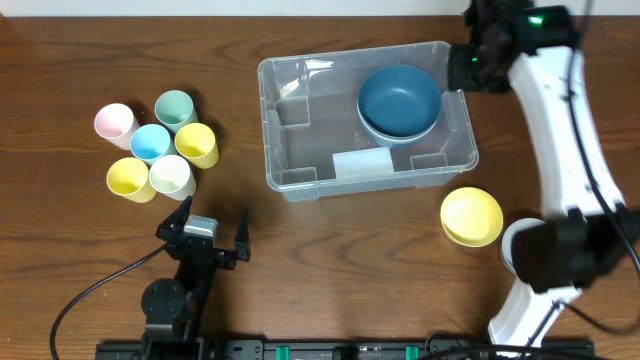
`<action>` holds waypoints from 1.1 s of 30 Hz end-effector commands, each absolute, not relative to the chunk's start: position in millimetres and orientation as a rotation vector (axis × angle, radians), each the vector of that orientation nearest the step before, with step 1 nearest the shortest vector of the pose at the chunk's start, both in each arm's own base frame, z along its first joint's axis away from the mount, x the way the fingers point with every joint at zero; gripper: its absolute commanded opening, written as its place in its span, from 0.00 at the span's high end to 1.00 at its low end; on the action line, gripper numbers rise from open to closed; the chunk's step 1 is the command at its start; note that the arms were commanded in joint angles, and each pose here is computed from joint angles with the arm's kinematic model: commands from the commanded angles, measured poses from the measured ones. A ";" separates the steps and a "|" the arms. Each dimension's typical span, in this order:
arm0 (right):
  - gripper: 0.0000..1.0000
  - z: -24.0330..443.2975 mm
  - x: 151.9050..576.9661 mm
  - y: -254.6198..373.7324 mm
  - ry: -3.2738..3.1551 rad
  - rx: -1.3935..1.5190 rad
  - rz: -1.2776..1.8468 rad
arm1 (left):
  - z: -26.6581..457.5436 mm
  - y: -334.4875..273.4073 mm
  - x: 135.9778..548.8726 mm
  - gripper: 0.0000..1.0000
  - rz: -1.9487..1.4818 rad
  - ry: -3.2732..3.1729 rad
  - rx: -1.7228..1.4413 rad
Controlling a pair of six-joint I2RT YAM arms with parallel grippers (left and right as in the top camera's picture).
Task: Pack container
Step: 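Move the right gripper down to the yellow bowl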
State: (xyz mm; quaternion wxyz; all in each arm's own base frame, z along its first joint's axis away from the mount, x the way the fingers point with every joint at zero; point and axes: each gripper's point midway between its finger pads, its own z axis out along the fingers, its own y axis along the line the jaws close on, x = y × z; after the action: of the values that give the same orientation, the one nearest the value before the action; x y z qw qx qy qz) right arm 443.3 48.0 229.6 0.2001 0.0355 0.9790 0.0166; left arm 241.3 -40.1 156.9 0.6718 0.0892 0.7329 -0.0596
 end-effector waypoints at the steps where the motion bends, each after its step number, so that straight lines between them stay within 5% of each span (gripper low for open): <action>1: 0.40 261.6 427.9 30.9 2.688 0.152 0.043 | 141.4 -43.1 240.1 0.02 -0.138 1.692 0.229; 22: 0.35 255.1 277.4 38.4 2.986 0.057 0.012 | 141.4 -43.1 240.1 0.02 -0.138 1.692 0.229; 33: 0.37 157.5 229.4 71.4 2.988 -0.144 0.043 | 141.4 -43.1 240.1 0.02 -0.138 1.692 0.229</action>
State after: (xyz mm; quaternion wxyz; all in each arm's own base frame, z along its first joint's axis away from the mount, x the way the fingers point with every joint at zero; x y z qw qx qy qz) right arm 239.9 70.9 189.1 0.1021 -0.0519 0.9932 0.0188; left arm 241.3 -40.1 156.9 0.6718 0.0892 0.7329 -0.0596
